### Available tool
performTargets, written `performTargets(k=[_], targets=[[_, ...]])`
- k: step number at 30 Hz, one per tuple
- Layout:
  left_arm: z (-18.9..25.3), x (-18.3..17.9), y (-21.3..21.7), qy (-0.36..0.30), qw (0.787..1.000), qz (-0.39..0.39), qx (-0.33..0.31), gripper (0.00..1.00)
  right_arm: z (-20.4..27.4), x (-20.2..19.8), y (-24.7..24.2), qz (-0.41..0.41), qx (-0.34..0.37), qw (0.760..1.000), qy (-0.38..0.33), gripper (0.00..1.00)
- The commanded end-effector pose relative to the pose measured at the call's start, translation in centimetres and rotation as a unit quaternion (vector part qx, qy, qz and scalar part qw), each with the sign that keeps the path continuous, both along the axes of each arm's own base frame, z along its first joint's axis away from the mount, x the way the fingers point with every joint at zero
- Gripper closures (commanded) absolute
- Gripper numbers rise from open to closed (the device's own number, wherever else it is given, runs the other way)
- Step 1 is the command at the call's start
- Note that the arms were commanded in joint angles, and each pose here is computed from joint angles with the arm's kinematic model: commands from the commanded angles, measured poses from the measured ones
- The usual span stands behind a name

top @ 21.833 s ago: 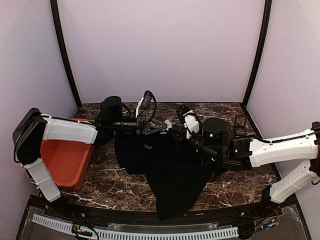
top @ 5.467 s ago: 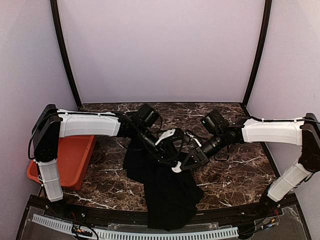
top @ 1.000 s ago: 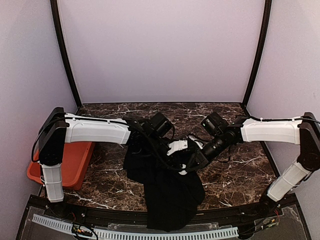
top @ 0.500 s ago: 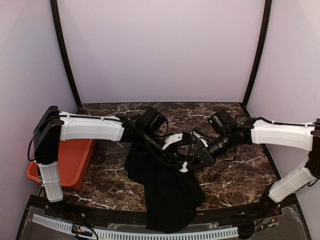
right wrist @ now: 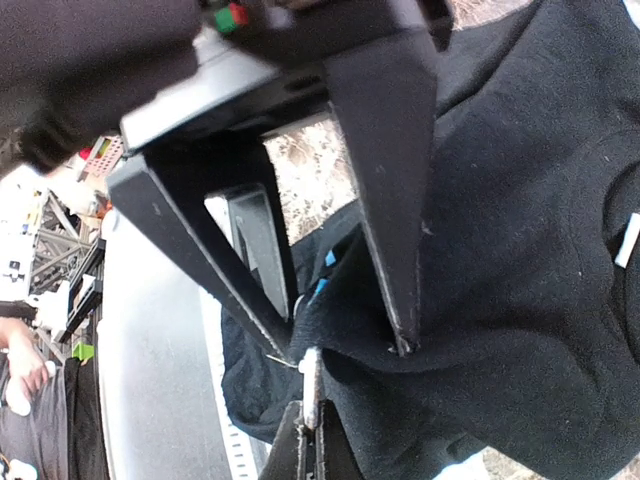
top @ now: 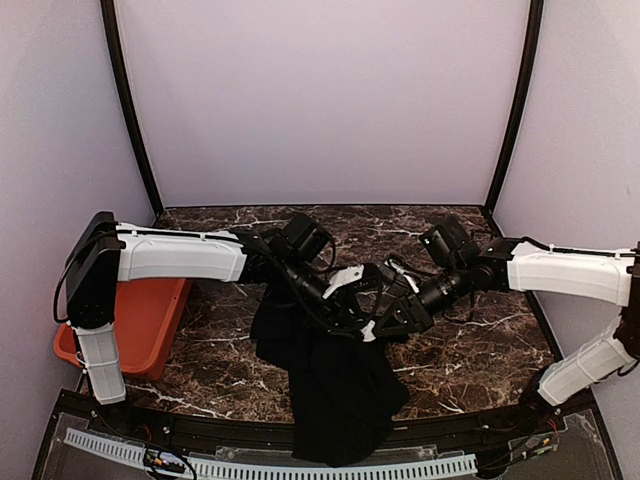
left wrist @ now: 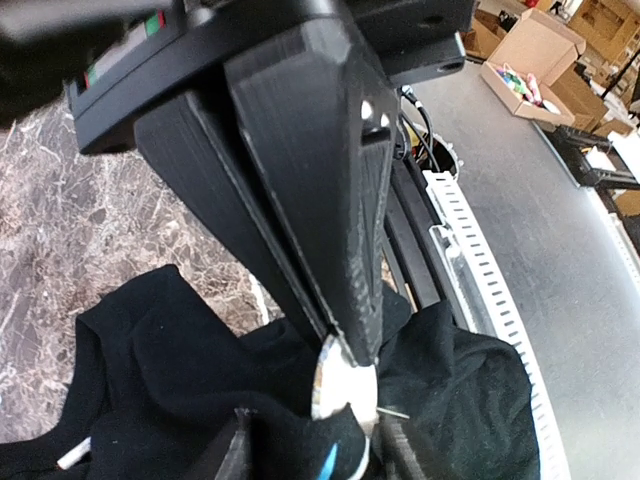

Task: Pin the brooch onto the clothing
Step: Close the brooch onto the flattened clothing.

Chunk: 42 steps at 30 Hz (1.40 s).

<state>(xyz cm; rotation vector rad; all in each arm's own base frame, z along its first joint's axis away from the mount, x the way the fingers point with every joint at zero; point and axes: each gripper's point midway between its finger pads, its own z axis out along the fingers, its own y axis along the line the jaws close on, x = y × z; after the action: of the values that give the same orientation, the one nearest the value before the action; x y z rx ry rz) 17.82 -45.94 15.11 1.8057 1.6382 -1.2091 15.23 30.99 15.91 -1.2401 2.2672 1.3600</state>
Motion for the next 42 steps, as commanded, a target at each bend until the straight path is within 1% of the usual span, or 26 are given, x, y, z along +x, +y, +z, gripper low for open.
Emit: performTargets(k=[1,4,6,9,11,16,19,24,29,35,42], targets=[[0.7,-0.2,1.0,-0.001,1.0,0.003,0.006,0.54,3.3,-0.1,0.9,0.027,0.068,0.997,-0.038,1.0],[0.9,0.3,1.2,-0.004,1.0,0.011,0.007,0.53,3.6,-0.2,0.9,0.029,0.073,0.996,-0.04,1.0],[1.3,0.6,1.3,-0.003,1.0,0.013,0.002,0.54,3.4,-0.2,0.9,0.027,0.07,0.996,-0.041,1.0],[2.0,0.8,1.5,0.002,1.0,0.014,-0.01,0.61,3.0,0.0,0.9,0.025,0.063,0.997,-0.037,1.0],[2.5,0.8,1.6,0.011,1.0,0.01,-0.02,0.64,2.8,0.0,0.9,0.024,0.06,0.997,-0.035,1.0],[3.6,0.0,2.2,0.038,0.998,-0.018,-0.044,0.62,2.5,0.3,0.9,0.019,0.054,0.998,-0.038,1.0],[3.9,0.2,2.5,0.037,0.998,-0.017,-0.048,0.62,2.5,0.3,0.9,0.018,0.053,0.998,-0.039,1.0],[4.5,0.8,2.5,0.051,0.996,-0.013,-0.065,0.63,2.3,0.4,0.9,0.017,0.05,0.998,-0.037,1.0],[5.0,0.7,2.1,0.074,0.994,-0.017,-0.078,0.61,2.0,0.4,0.9,0.016,0.047,0.998,-0.033,1.0],[4.6,0.5,1.4,0.085,0.993,-0.015,-0.075,0.61,1.9,0.6,1.0,0.015,0.045,0.998,-0.028,1.0],[3.1,-0.1,0.9,0.077,0.996,-0.018,-0.05,0.64,1.9,0.5,1.1,0.015,0.044,0.999,-0.026,1.0]])
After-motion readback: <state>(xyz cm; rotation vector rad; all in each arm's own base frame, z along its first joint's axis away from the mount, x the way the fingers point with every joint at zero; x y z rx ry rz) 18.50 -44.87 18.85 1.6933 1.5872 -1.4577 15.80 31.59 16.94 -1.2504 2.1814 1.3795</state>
